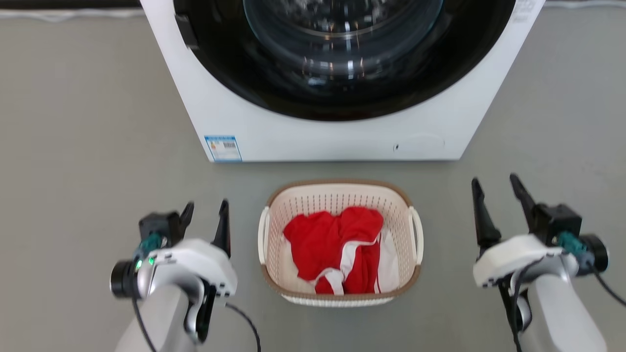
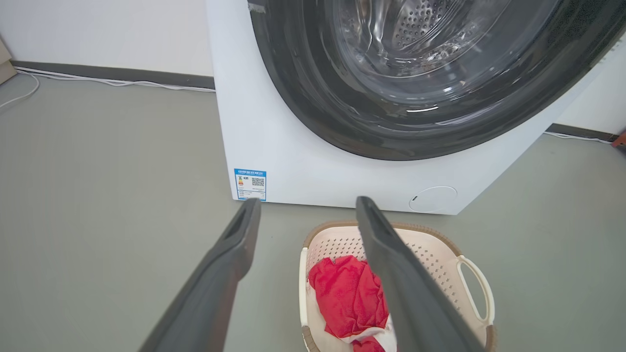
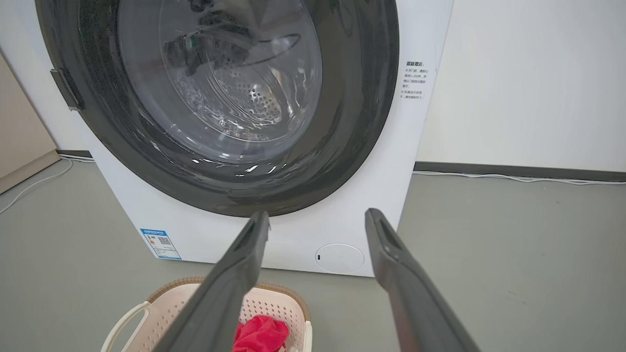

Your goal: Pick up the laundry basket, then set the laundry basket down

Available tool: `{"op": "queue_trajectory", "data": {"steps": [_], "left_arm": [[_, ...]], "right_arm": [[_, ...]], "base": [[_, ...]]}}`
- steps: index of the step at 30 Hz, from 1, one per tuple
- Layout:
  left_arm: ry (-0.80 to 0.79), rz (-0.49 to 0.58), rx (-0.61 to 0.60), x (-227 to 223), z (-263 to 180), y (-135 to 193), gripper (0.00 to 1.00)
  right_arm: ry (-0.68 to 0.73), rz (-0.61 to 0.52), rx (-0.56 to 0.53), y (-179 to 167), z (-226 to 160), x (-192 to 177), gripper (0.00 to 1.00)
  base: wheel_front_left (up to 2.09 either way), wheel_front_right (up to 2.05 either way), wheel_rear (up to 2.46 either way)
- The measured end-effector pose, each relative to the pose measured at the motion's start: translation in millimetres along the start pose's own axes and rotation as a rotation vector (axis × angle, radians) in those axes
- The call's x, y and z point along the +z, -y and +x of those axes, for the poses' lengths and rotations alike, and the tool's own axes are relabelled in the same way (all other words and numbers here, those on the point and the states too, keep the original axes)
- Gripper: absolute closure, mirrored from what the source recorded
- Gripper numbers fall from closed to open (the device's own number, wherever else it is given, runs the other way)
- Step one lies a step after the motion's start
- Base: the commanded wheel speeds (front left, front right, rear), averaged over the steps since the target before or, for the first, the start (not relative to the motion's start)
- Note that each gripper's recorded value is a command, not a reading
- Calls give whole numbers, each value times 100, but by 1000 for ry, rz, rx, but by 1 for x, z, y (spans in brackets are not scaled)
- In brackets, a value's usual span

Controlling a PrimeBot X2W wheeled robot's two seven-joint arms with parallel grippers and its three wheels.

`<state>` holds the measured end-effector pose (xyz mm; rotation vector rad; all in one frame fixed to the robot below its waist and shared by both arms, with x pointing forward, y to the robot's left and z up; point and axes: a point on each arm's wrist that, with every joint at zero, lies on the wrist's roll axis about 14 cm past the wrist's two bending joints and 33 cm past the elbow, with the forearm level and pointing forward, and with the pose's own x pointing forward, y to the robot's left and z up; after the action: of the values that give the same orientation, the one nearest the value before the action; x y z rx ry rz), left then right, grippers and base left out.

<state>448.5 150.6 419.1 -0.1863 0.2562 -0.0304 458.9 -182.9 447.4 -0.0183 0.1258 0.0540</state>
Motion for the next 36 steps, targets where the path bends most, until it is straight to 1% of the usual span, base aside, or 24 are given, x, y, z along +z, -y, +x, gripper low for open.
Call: {"op": "queue_trajectory", "data": {"steps": [9, 16, 18, 27, 36], "left_arm": [[43, -11, 13, 3, -39, -8, 0], [64, -46, 33, 0, -62, -13, 0], [74, -43, 35, 1, -66, -13, 0], [110, -50, 36, 4, -82, -11, 0], [135, -70, 55, 9, -91, -16, 0]], "right_arm": [[31, -10, 3, -2, -38, 8, 0], [54, -3, -17, 5, -65, 11, 0], [58, -3, -22, 6, -70, 12, 0], [61, 5, -39, 10, -87, 9, 0], [71, 15, -48, 13, -91, 11, 0]], "base": [[0, 0, 0], [0, 0, 0], [0, 0, 0], [0, 0, 0], [0, 0, 0]]}}
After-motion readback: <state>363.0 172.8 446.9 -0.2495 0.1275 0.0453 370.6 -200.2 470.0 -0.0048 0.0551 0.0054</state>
